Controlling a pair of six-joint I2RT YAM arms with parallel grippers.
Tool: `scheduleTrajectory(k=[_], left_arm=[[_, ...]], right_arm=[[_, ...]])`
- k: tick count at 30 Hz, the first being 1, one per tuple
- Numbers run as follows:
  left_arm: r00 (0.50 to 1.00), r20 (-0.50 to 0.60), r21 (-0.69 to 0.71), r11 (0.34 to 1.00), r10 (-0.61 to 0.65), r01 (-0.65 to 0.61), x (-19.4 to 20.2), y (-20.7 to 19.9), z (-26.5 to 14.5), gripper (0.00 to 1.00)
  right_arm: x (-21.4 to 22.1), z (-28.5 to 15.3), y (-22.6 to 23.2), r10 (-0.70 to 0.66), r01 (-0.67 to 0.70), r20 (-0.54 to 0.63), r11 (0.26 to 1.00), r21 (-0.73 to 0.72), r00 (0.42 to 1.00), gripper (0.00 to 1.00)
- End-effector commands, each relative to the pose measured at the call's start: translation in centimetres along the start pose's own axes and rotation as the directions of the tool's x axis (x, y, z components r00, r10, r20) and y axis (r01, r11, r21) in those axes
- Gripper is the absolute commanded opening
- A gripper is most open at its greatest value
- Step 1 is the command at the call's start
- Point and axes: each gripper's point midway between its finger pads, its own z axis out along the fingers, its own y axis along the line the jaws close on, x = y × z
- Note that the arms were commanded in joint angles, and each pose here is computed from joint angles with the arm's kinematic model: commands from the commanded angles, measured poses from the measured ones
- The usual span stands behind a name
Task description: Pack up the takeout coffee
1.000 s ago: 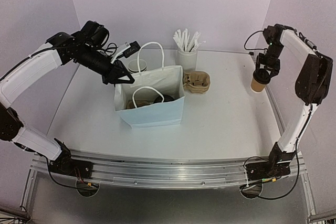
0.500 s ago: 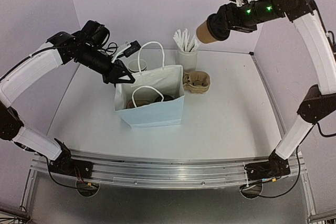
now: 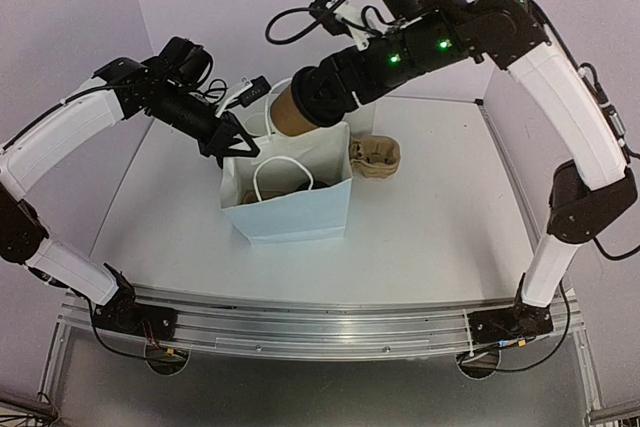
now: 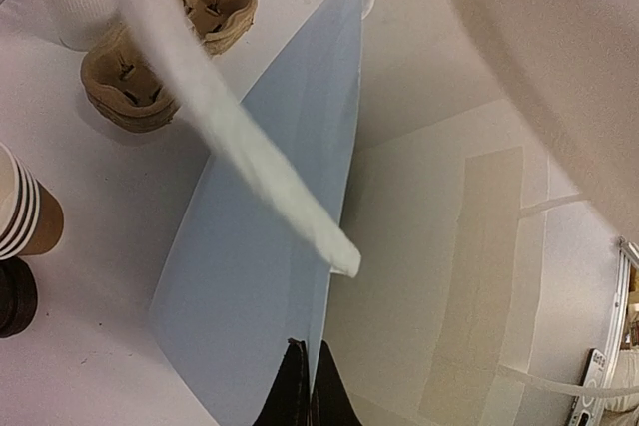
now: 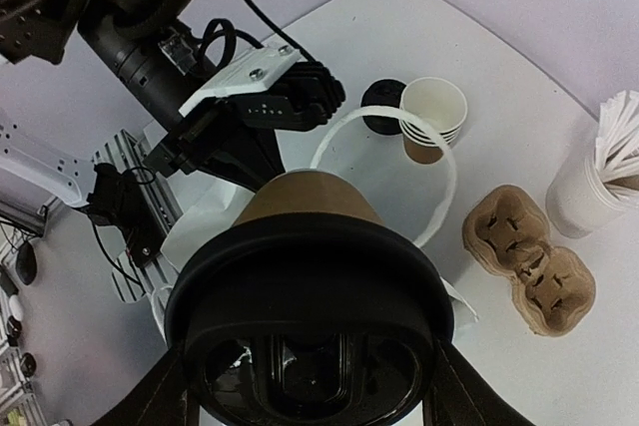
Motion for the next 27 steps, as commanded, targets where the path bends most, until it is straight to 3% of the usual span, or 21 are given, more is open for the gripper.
scheduleTrajectory(k=[1, 8, 18, 27], left_arm=[[1.000, 0.000, 0.000, 1.000, 0.003, -0.003, -0.6, -0.3, -0.6, 0.00], [1.000, 0.001, -0.003, 1.000, 0.016, -0.016, -0.6, -0.3, -0.7, 0.00], [1.000, 0.007, -0.001, 1.000, 0.023, -0.023, -0.9, -0.3, -0.7, 0.00], [1.000, 0.009, 0.007, 1.000, 0.026, -0.026, -1.1, -0.5, -0.8, 0.00]], right_arm=[[-0.2, 2.2, 1.7, -0.170, 0.170, 0.003, 0.985, -0.019, 0.986, 0.32], [2.3, 5.0, 2.9, -0.328, 0.327, -0.081, 0.945, -0.026, 0.941, 0.31], [4.5, 8.7, 3.5, -0.547, 0.550, -0.167, 0.835, -0.033, 0.820, 0.27], [6.8, 13.3, 2.4, -0.736, 0.751, -0.269, 0.657, -0.065, 0.621, 0.27]])
